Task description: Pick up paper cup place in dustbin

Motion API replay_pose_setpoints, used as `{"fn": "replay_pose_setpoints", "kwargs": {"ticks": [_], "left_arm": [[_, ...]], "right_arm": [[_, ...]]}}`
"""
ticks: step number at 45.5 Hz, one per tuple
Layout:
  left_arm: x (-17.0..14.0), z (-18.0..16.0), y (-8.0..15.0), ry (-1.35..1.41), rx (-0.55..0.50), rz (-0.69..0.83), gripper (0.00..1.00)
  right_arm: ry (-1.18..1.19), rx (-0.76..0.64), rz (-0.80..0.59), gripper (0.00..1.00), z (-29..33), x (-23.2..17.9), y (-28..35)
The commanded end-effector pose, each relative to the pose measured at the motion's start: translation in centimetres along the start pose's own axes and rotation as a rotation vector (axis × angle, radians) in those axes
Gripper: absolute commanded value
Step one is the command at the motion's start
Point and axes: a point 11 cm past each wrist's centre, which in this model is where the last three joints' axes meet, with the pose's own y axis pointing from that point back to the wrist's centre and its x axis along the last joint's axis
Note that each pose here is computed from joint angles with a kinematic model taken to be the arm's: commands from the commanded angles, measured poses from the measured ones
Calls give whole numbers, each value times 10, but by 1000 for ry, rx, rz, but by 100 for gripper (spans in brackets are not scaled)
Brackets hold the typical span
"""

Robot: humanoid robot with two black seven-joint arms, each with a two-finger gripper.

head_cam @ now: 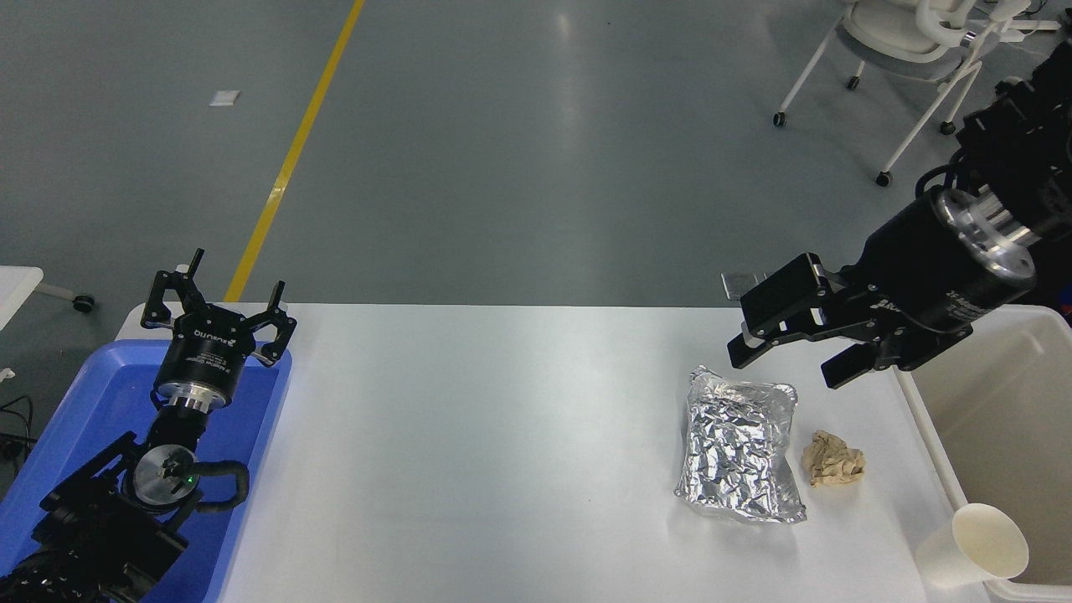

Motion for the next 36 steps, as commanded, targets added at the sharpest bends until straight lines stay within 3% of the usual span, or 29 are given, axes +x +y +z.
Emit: {"fn": "replay_pose_setpoints", "kwargs": {"ticks": [1, 10, 19, 27, 36], "left_arm": [[0, 0, 0, 0, -1, 0, 100], [0, 0, 0, -1, 1, 0, 100], [0, 0, 0, 0, -1, 0, 100], [0, 0, 0, 0, -1, 0, 100], [0, 0, 0, 0, -1, 0, 100]], "right_arm": [[13, -119, -13, 100, 68, -15, 15], [25, -243, -7, 100, 158, -43, 19], [50, -352, 104, 100, 259, -63, 3], [-12, -301, 121, 100, 291, -87, -30], [-9, -349, 134, 100, 324, -106, -44]]}}
